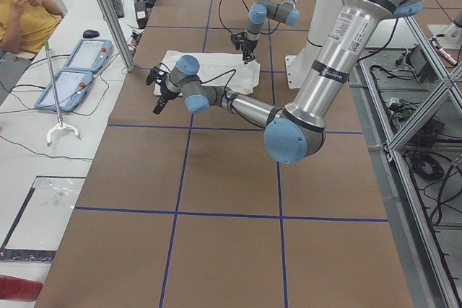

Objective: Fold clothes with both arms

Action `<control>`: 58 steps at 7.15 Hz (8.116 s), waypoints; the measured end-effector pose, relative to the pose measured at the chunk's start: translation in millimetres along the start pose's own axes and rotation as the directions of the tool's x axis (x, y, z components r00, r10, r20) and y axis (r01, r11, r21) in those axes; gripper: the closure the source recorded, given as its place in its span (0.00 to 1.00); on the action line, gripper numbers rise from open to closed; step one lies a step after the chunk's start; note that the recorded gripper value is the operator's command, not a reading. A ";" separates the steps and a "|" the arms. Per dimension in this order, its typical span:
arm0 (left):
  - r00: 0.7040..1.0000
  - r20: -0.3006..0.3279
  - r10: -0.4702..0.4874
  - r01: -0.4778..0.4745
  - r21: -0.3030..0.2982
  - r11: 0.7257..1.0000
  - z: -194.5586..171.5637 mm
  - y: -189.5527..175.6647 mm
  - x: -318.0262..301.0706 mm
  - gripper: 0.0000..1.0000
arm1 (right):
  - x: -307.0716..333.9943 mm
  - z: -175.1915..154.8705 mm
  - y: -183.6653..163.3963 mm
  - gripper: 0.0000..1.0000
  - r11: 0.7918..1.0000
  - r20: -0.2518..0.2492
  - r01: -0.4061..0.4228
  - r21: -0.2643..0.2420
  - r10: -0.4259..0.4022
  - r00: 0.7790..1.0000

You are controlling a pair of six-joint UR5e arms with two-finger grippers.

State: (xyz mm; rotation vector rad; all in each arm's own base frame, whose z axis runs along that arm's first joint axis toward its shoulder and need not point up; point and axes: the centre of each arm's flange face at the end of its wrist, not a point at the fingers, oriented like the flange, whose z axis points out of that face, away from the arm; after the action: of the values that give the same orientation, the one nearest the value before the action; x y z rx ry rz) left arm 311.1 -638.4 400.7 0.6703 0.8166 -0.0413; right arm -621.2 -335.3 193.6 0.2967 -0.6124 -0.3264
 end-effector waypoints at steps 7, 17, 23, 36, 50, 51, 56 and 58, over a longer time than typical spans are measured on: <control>1.000 -0.008 0.001 -0.001 0.005 1.000 -5.1 0.9 2.3 0.00 | 62.9 -3.7 51.7 0.19 1.000 -0.092 -0.009 0.011 0.010 0.996; 0.925 -0.274 -0.264 0.223 -0.173 0.959 -136.1 119.6 93.6 0.00 | 94.2 -39.7 91.6 0.01 0.845 0.332 -0.504 0.179 0.430 0.840; 0.829 -0.196 -0.524 0.442 -0.345 0.828 -96.8 270.2 236.9 0.00 | 87.5 -25.1 131.6 0.01 0.700 0.439 -0.694 0.169 0.577 0.689; 0.819 -0.202 -0.536 0.446 -0.362 0.819 -99.4 280.8 255.7 1.00 | 39.7 1.9 135.5 0.19 0.557 0.323 -0.826 0.087 0.769 0.552; 0.817 -0.213 -0.536 0.444 -0.360 0.820 -103.7 277.9 257.5 1.00 | 22.2 29.8 111.1 0.14 0.541 0.158 -0.828 0.146 0.814 0.560; 0.816 -0.215 -0.536 0.444 -0.360 0.821 -104.4 277.5 257.8 1.00 | 21.4 30.0 111.8 0.14 0.543 0.156 -0.827 0.146 0.813 0.561; 0.816 -0.218 -0.535 0.442 -0.360 0.821 -106.0 276.5 258.3 1.00 | 20.9 31.6 113.5 0.13 0.557 0.147 -0.817 0.149 0.805 0.575; 0.816 -0.220 -0.535 0.442 -0.360 0.822 -106.7 275.8 258.3 1.00 | 22.1 33.7 115.7 0.13 0.564 0.122 -0.810 0.160 0.803 0.583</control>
State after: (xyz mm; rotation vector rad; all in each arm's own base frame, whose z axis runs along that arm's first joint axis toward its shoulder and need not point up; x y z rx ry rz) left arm 498.4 -303.1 319.3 0.1627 1.2655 -0.2895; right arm -600.2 -244.6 273.3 0.1697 -0.7571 0.6480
